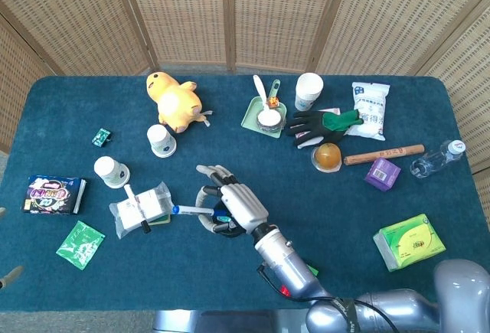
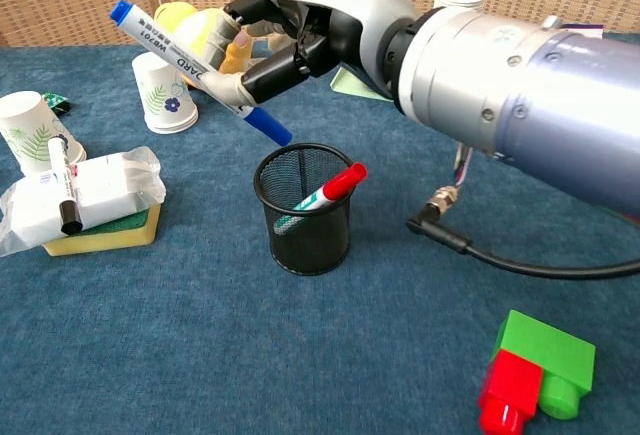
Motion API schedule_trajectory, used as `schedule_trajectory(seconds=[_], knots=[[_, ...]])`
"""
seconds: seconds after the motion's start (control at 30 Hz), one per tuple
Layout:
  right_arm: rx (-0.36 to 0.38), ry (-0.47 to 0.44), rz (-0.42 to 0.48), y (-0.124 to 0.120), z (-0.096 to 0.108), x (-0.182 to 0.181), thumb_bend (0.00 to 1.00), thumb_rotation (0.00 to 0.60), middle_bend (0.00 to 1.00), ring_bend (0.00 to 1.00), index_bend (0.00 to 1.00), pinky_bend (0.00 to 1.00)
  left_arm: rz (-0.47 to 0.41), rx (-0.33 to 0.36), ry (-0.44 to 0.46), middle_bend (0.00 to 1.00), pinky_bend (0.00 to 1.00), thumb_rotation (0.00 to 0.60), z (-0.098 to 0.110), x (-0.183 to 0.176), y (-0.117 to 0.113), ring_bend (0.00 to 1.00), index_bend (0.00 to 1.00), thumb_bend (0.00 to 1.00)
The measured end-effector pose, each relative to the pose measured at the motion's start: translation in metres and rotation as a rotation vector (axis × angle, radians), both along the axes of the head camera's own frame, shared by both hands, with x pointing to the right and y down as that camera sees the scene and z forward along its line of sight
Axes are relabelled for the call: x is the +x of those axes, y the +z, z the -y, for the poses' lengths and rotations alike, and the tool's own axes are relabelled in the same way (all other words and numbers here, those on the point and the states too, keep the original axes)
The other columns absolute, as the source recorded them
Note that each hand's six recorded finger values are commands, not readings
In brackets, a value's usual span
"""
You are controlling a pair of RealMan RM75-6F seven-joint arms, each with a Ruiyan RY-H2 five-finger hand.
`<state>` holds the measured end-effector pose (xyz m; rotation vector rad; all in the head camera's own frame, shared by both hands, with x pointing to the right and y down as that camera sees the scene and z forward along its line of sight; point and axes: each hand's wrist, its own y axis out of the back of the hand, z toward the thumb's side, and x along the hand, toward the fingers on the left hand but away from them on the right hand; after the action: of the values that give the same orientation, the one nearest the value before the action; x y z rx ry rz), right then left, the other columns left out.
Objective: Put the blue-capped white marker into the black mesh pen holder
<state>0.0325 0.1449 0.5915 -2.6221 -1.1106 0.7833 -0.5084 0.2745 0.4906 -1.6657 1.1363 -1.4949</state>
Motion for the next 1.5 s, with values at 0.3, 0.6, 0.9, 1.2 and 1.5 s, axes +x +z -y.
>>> schedule_trajectory(seconds=[0.3, 0.6, 0.9, 1.2, 1.5], knots=[[-0.093, 0.056, 0.018, 0.025, 0.002, 0.006, 0.57, 0.600, 0.00, 0.00, 0.58, 0.00, 0.001, -0.005, -0.003, 0.00, 0.00, 0.600, 0.001, 0.000, 0.001, 0.00, 0.00, 0.06], [-0.179, 0.132, 0.076, 0.038, 0.006, 0.027, 0.57, 0.600, 0.00, 0.00, 0.58, 0.00, 0.002, -0.009, 0.001, 0.00, 0.00, 0.600, 0.000, 0.002, 0.002, 0.00, 0.00, 0.06], [-0.210, 0.171, 0.119, 0.047, 0.002, 0.052, 0.57, 0.600, 0.00, 0.00, 0.58, 0.00, 0.000, -0.009, 0.005, 0.00, 0.00, 0.600, -0.001, 0.003, 0.002, 0.00, 0.00, 0.06], [-0.238, 0.175, 0.145, 0.056, -0.006, 0.066, 0.56, 0.600, 0.00, 0.00, 0.48, 0.00, -0.004, -0.010, 0.013, 0.00, 0.00, 0.600, -0.002, 0.005, 0.002, 0.00, 0.00, 0.06], [-0.220, 0.149, 0.171, 0.056, -0.009, 0.073, 0.57, 0.600, 0.00, 0.00, 0.38, 0.00, -0.001, -0.013, 0.018, 0.00, 0.00, 0.600, -0.002, 0.007, 0.003, 0.00, 0.00, 0.06]])
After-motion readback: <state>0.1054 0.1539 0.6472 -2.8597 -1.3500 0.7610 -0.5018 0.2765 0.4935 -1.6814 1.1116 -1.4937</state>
